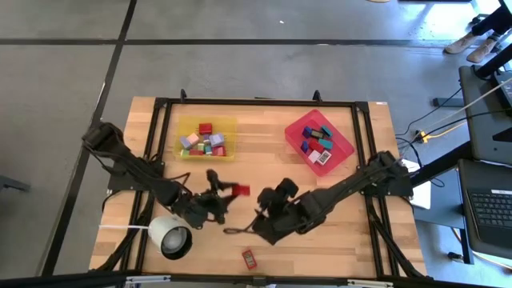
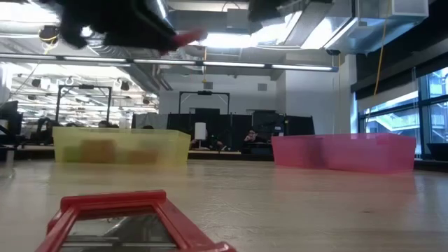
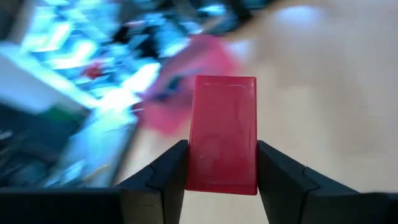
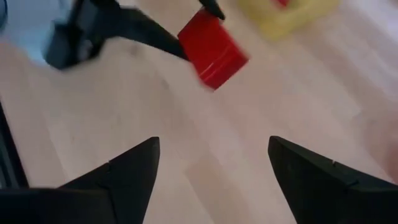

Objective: Pick & Place Office items
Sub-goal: Put the left red digital clock into the pink bin

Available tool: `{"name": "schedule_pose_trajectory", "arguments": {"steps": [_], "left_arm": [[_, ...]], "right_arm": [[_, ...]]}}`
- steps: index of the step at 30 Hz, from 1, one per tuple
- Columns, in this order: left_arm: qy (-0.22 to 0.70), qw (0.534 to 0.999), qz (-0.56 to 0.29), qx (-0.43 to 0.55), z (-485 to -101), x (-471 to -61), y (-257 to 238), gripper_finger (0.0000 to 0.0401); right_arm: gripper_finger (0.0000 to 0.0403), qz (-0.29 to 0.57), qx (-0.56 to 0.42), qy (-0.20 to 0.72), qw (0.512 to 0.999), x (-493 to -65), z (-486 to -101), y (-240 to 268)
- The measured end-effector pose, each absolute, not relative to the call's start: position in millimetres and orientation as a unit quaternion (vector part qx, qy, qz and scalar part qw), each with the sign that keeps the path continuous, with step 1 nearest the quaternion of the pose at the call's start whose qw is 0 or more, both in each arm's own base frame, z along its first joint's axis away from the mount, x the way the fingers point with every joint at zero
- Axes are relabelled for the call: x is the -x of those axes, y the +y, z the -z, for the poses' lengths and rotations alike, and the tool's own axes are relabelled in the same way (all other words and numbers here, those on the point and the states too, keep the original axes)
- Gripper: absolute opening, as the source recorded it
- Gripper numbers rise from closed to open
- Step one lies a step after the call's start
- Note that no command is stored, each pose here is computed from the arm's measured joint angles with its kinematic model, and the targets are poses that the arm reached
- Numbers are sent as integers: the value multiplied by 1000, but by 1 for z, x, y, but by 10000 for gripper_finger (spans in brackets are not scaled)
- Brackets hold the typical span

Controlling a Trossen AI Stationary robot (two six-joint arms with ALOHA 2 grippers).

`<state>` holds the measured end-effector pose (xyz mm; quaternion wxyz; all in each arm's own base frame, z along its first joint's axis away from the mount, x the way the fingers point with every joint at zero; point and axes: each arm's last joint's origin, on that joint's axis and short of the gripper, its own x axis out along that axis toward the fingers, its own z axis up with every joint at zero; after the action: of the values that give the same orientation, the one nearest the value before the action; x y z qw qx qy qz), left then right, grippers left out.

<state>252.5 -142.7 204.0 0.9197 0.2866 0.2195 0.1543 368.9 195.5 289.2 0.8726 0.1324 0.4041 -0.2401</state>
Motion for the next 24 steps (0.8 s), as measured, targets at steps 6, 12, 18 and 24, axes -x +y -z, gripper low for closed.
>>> {"name": "schedule_pose_trajectory", "arguments": {"steps": [6, 12, 18, 24], "left_arm": [[172, 912, -260, -265, -220, -251, -138, 158], [122, 928, -265, -232, -234, -256, -142, 159], [75, 936, -255, -231, -251, -259, -143, 159], [47, 942, -233, -239, -259, -260, -145, 158]], "right_arm": [[289, 268, -174, 339, 885, -359, -329, 170], [306, 273, -214, 303, 888, -358, -351, 149], [326, 248, -243, 296, 890, -369, -355, 138], [328, 227, -235, 258, 909, -378, -362, 136]]}}
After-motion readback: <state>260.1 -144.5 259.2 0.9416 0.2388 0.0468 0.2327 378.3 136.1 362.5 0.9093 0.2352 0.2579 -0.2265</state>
